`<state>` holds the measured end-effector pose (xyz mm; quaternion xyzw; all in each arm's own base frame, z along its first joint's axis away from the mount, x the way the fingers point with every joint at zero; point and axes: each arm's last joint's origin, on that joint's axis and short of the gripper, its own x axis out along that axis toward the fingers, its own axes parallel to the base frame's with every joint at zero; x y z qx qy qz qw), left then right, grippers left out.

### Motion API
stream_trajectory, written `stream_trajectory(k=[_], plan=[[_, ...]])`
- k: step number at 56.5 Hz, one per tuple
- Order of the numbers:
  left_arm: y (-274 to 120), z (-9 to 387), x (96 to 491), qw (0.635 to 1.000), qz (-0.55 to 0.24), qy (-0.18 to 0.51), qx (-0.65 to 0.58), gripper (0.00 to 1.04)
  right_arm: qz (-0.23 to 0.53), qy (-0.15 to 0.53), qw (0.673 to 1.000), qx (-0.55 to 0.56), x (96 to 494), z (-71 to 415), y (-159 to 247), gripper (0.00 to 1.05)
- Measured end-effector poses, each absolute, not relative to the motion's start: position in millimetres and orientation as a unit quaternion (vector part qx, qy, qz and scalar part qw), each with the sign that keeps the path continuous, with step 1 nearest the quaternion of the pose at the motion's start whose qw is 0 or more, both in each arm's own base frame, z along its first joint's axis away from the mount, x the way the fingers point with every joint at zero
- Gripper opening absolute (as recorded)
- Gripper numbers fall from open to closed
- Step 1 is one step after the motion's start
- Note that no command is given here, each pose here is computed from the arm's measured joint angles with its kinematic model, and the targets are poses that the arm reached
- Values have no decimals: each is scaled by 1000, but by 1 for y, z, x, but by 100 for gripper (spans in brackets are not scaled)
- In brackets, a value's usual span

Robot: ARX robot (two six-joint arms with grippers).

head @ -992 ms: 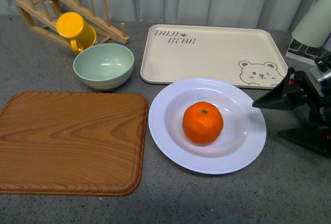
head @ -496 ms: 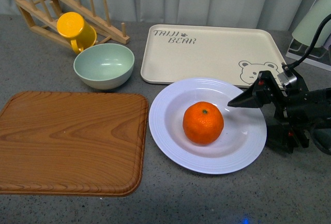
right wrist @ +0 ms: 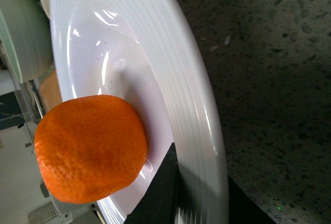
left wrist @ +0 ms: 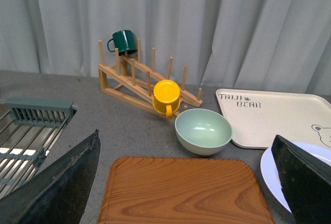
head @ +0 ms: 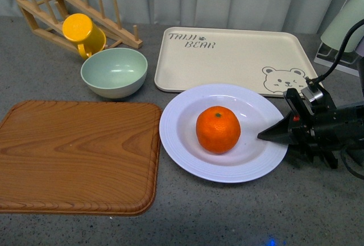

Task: Place orange and plate with both arms

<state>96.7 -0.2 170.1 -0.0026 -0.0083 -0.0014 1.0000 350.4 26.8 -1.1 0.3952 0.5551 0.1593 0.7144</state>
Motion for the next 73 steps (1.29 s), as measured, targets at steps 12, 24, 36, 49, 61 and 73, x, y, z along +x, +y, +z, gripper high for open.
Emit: stream_trajectory(k=[12,24,36,49,61,73], plan=[[0,170,97,1000,-1,-8,-3,98,170,542,720,400,349,6,26,4],[0,170,97,1000,-1,-8,-3,98,168,517,733,408,343,18,23,4],[0,170,97,1000,-1,-8,-3,98,184,473,745,432,345,43,18,4],[0,170,97,1000,-1,-8,-3,98,204,435,752,451,365,62,22,4],[0,170,97,1000,-1,-8,-3,98,207,418,743,481,395,59,35,4],[0,170,97,1000,-1,-8,-3,98,199,416,725,512,422,49,53,4]])
